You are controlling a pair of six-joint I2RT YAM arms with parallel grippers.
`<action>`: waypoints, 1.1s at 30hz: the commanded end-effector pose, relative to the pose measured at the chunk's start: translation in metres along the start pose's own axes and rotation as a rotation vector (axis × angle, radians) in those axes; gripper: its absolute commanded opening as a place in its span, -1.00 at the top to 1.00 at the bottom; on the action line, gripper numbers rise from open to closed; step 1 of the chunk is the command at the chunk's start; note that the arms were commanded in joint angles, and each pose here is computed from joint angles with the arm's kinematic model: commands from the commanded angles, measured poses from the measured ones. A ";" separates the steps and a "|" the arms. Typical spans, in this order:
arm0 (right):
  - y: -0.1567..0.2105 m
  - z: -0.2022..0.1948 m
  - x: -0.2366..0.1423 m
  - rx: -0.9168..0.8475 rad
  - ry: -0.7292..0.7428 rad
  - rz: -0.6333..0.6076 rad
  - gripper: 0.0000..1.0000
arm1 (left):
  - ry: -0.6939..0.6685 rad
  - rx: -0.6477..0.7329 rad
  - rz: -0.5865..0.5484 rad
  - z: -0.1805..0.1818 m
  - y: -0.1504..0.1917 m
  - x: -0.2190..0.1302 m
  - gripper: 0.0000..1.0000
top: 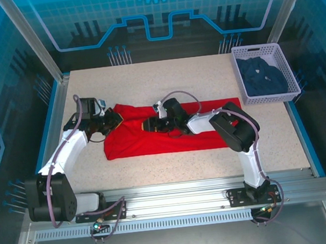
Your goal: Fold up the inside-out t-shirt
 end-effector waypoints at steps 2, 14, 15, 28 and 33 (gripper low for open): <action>-0.010 0.017 -0.011 -0.036 -0.009 -0.086 0.33 | 0.012 0.012 0.021 0.000 0.002 0.002 1.00; 0.009 0.022 -0.014 -0.099 0.117 0.000 0.89 | 0.012 0.013 0.022 0.000 0.002 0.002 1.00; 0.013 0.026 -0.013 -0.125 0.130 0.013 0.78 | 0.012 0.013 0.021 0.000 0.002 0.002 1.00; 0.038 0.057 0.019 -0.555 0.482 0.119 -0.04 | 0.020 0.018 0.025 -0.002 0.002 0.001 1.00; 0.032 0.055 0.032 -0.599 0.589 0.122 -0.04 | 0.023 0.015 0.026 -0.002 0.002 0.001 1.00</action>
Point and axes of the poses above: each hand's point on the last joint's axis, 136 mm out from that joint toward the fingers, its own x axis out along the fingers, its own z axis along the line the jaws close on, y = z × x, the point moved 9 cm from there along -x, back along the fingers, and after that the axes turned 14 degrees about -x, right-handed, at the moved point
